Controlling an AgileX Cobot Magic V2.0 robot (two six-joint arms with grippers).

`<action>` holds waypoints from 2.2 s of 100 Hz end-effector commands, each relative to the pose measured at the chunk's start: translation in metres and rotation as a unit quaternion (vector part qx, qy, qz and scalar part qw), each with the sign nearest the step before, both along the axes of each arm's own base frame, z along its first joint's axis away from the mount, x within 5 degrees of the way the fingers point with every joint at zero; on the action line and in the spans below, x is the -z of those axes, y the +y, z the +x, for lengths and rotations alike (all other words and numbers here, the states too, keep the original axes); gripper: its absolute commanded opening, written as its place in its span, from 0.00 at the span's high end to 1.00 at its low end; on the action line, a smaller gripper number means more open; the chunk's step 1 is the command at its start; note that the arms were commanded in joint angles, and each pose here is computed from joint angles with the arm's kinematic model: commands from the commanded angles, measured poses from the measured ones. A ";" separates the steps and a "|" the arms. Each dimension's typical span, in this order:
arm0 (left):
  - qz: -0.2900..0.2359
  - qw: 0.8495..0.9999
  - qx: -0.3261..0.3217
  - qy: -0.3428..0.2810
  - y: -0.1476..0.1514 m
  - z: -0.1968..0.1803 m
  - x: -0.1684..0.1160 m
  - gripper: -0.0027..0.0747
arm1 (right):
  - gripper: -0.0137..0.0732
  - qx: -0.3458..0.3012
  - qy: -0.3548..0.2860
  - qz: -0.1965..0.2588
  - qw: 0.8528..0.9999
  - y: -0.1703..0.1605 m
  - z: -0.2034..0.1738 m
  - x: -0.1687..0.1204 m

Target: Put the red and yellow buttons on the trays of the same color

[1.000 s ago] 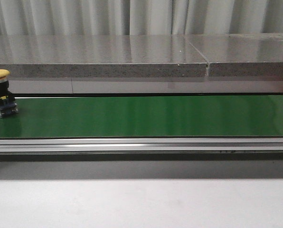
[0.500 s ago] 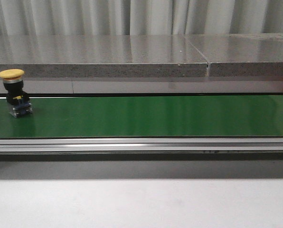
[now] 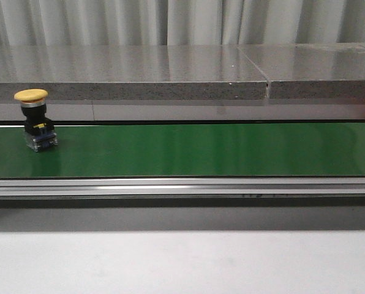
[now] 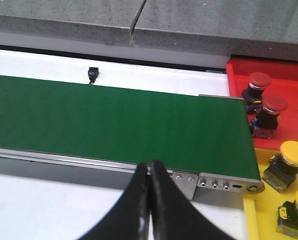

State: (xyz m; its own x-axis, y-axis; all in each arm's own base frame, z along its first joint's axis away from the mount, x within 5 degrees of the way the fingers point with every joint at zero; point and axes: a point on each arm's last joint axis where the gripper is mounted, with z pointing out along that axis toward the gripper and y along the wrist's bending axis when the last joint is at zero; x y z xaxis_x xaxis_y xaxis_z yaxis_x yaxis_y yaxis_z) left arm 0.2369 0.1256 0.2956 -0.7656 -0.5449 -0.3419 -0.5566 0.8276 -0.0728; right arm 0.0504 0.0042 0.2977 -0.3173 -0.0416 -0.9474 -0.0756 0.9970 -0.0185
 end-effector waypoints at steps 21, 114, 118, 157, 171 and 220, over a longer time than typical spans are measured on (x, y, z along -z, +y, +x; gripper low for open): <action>0.022 0.997 0.063 -0.050 -0.022 0.029 -0.055 0.69 | 0.92 -0.001 -0.041 -0.005 0.999 0.000 0.002 -0.013; -0.023 0.987 0.157 -0.004 -0.069 0.095 -0.015 0.25 | 0.92 -0.001 -0.041 -0.005 0.999 0.000 0.002 -0.013; -0.021 0.987 0.158 -0.009 -0.070 0.095 -0.016 0.25 | 0.92 -0.001 -0.041 -0.005 0.999 0.000 0.002 -0.013; 0.068 0.934 0.294 -0.192 -0.130 0.059 -0.076 0.67 | 0.92 -0.001 -0.041 -0.005 0.999 0.000 0.002 -0.013; 0.080 0.907 0.337 -0.240 -0.153 0.028 -0.088 0.99 | 0.92 -0.001 -0.041 -0.005 0.999 0.000 0.002 -0.013; 0.099 0.865 0.378 -0.316 -0.155 -0.096 -0.089 0.99 | 0.92 -0.001 -0.041 -0.005 0.999 0.000 0.002 -0.013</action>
State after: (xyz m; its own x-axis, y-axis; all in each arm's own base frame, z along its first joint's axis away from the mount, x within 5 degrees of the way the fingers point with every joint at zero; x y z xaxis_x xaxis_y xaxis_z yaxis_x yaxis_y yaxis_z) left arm 0.1611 -0.0316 0.3739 -0.5929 0.1617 -0.7889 0.2442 0.9696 0.0152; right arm 0.0504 0.0042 0.2977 -0.3173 -0.0416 -0.9474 -0.0756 0.9970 -0.0185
